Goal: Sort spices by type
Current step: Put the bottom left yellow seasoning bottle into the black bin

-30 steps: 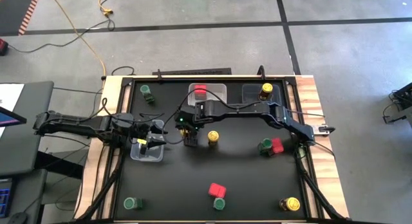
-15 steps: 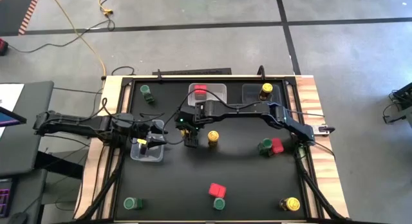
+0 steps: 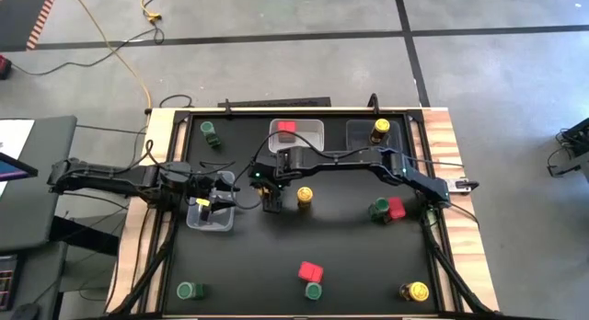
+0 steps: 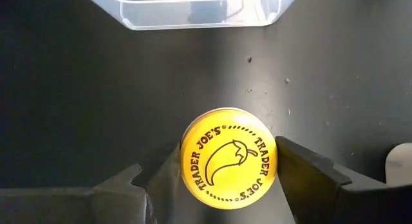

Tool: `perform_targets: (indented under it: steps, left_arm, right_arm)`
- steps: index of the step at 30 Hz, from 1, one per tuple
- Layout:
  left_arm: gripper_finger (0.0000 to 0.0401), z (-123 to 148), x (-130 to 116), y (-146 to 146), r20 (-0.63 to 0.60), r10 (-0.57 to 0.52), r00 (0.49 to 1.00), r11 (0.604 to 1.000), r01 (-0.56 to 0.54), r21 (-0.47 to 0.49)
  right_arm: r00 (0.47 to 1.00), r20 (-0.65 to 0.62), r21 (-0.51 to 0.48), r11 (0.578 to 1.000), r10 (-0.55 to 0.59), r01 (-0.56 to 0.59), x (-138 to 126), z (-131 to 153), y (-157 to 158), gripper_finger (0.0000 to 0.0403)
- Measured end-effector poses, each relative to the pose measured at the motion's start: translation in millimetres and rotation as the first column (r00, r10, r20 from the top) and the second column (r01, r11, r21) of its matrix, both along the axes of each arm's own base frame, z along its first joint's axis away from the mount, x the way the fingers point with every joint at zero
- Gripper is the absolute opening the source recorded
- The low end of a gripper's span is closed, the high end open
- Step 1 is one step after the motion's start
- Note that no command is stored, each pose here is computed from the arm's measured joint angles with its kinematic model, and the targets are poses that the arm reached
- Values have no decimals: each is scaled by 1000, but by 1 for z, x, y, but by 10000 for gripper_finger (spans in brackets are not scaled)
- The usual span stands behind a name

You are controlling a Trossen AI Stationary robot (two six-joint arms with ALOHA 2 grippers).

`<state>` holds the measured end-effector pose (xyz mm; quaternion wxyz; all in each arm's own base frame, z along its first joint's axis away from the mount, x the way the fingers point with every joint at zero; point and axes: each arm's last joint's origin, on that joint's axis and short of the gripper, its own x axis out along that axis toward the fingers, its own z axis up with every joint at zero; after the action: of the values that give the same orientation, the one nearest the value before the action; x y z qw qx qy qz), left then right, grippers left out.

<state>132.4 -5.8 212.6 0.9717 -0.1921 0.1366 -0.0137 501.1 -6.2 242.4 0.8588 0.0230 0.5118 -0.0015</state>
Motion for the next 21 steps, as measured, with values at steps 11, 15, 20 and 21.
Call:
perform_targets:
  steps: [11,15,20,21]
  left_arm:
    - [253,0,0,0,0,0,1000,1000,0,0]
    - [253,0,0,0,0,0,1000,1000,0,0]
    - [253,0,0,0,0,0,1000,1000,0,0]
    - [253,0,0,0,1,0,1000,1000,0,0]
  right_arm:
    - [1000,6,0,1000,0,0,0,0,0,252]
    - [1000,6,-1,1000,1,-1,0,0,0,252]
    - [1000,7,-2,1000,1,-1,0,0,0,252]
    - [1000,7,-2,1000,2,-2,0,0,0,254]
